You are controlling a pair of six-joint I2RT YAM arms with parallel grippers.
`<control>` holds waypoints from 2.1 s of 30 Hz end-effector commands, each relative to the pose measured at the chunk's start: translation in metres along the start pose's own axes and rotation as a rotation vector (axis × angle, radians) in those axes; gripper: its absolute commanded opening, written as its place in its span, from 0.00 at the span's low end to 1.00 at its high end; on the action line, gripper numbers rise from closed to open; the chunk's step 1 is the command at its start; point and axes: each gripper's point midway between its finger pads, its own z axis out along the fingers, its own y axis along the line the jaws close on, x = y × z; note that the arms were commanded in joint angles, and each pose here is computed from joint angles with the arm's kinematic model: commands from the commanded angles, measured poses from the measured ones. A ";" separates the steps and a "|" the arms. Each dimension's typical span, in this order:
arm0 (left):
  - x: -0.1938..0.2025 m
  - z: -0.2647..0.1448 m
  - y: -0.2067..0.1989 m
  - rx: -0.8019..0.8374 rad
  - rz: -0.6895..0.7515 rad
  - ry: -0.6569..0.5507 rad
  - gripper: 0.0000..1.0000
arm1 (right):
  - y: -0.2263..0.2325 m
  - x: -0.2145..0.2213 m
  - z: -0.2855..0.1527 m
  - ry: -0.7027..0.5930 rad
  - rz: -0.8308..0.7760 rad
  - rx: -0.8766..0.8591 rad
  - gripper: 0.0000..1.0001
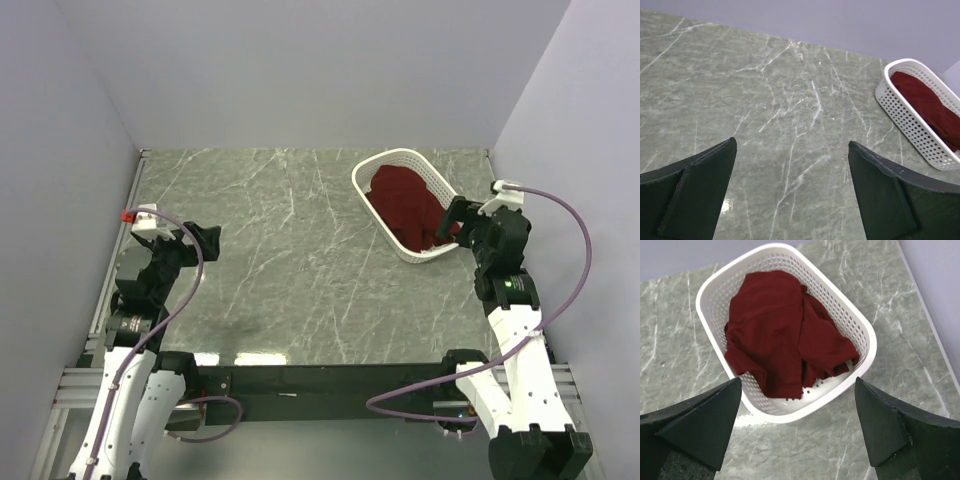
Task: Fold and stack the t-shirts
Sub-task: Grab the tshirt from the pile
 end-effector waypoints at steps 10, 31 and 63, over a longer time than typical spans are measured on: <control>-0.019 -0.004 -0.027 0.133 0.006 -0.051 0.99 | 0.064 0.010 -0.025 0.062 -0.561 -0.515 1.00; 0.000 0.013 -0.026 0.145 0.011 0.035 1.00 | 0.033 0.055 0.179 0.505 -0.287 -0.209 0.88; -0.003 0.009 -0.035 0.194 0.015 0.025 0.99 | 0.225 -0.194 -0.083 -0.153 -0.382 -0.998 0.00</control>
